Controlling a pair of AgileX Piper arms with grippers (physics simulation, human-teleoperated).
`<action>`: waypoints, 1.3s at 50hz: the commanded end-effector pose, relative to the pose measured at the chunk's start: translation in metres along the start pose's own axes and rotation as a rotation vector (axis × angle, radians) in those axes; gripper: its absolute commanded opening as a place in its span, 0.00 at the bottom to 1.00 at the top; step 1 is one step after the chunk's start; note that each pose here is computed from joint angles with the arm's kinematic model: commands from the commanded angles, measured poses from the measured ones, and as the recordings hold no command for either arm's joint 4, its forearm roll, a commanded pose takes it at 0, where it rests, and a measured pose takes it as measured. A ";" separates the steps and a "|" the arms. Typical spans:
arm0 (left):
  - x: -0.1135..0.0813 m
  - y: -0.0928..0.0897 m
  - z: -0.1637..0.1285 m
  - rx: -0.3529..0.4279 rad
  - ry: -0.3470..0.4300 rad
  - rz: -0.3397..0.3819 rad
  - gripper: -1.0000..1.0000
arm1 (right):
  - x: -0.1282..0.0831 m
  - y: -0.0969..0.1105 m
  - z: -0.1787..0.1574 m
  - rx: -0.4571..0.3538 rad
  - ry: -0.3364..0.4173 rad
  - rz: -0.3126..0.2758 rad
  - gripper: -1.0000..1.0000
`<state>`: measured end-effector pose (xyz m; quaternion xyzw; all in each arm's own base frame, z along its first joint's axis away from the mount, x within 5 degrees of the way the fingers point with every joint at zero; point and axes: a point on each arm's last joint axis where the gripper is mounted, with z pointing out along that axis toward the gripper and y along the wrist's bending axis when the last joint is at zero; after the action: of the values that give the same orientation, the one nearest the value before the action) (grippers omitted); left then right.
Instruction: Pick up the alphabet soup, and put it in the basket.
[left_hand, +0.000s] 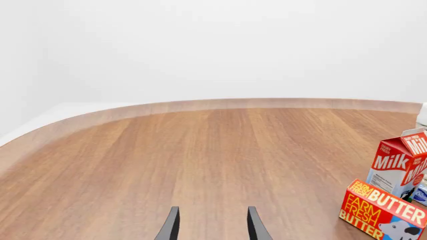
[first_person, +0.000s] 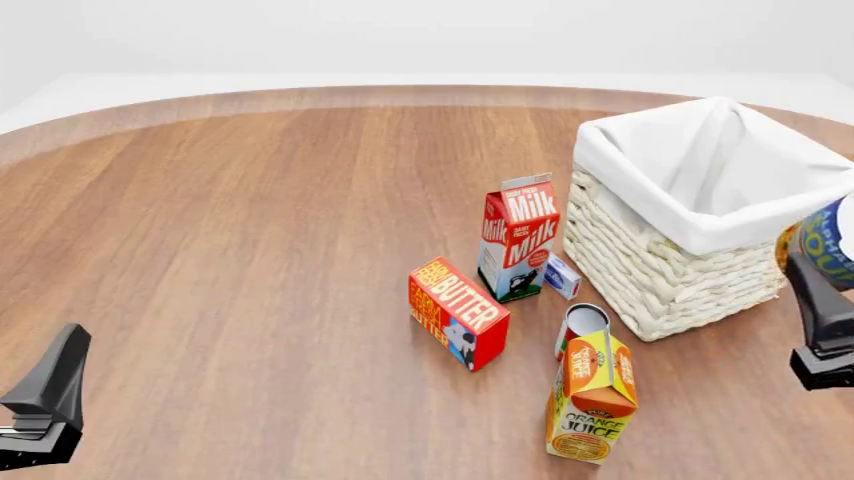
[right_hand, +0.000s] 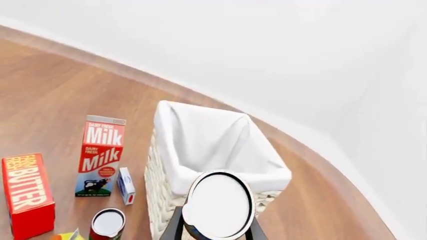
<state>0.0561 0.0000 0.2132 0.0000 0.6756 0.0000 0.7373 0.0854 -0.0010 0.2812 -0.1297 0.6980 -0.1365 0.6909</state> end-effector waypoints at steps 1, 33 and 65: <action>0.000 0.000 0.000 0.000 0.000 0.000 1.00 | -0.021 -0.008 0.003 0.006 -0.039 0.001 0.00; 0.000 0.000 0.000 0.000 0.000 0.000 1.00 | -0.055 -0.023 0.028 0.022 -0.036 0.021 0.00; 0.000 0.000 0.000 0.000 0.000 0.000 1.00 | -0.071 -0.031 0.064 0.018 0.002 0.045 0.00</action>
<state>0.0561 0.0000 0.2132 0.0000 0.6756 0.0000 0.7373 0.1370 -0.0033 0.3507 -0.1206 0.6994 -0.1363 0.6912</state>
